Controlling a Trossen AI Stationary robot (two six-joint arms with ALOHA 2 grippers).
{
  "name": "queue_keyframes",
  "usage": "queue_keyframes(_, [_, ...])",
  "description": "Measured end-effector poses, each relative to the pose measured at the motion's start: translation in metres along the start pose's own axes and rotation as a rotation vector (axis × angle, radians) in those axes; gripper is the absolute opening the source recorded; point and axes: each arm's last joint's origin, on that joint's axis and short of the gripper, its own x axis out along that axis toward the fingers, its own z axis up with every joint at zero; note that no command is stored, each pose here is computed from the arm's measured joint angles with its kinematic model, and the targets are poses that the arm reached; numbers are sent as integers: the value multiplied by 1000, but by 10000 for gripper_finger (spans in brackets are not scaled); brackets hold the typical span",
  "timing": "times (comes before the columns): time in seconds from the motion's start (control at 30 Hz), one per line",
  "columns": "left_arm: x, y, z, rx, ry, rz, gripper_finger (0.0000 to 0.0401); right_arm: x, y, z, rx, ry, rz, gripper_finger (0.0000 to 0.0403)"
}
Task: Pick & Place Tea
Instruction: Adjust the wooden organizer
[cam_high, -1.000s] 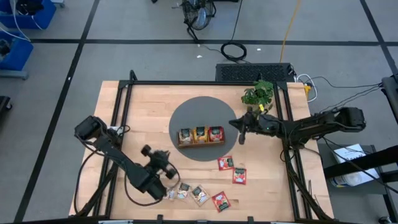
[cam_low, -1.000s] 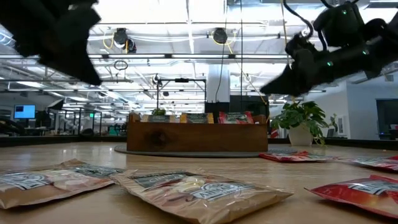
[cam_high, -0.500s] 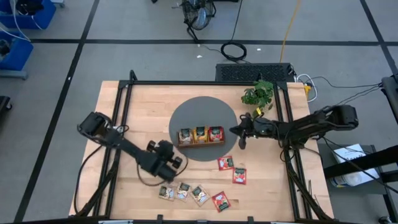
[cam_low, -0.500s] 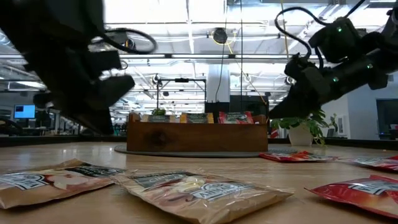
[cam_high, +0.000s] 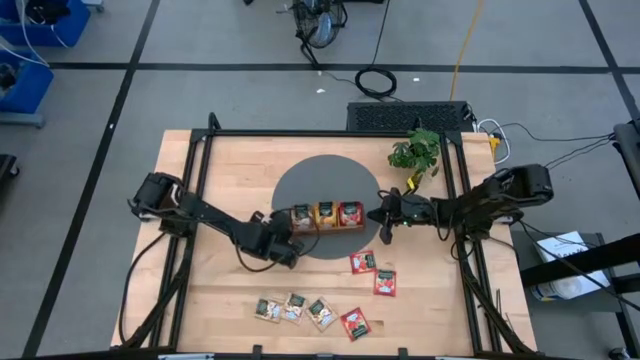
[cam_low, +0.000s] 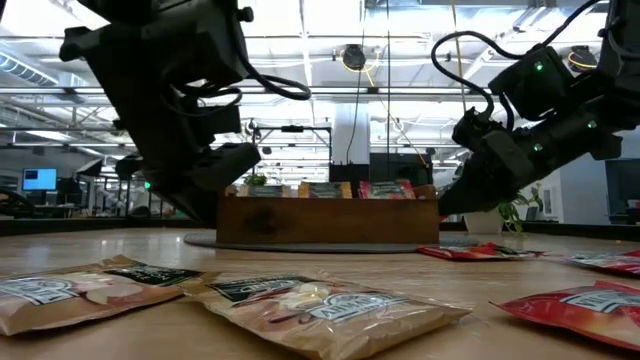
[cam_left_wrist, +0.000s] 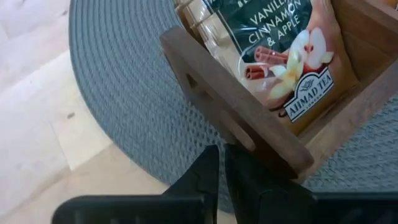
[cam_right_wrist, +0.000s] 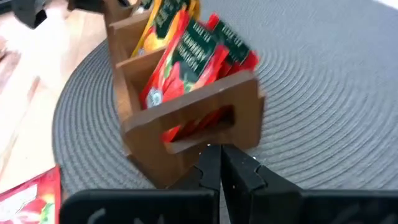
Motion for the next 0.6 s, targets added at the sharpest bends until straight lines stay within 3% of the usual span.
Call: queue_keyframes(0.6, [7,4,9,82,-4,16,35,0,14,-4,22,16,95,1])
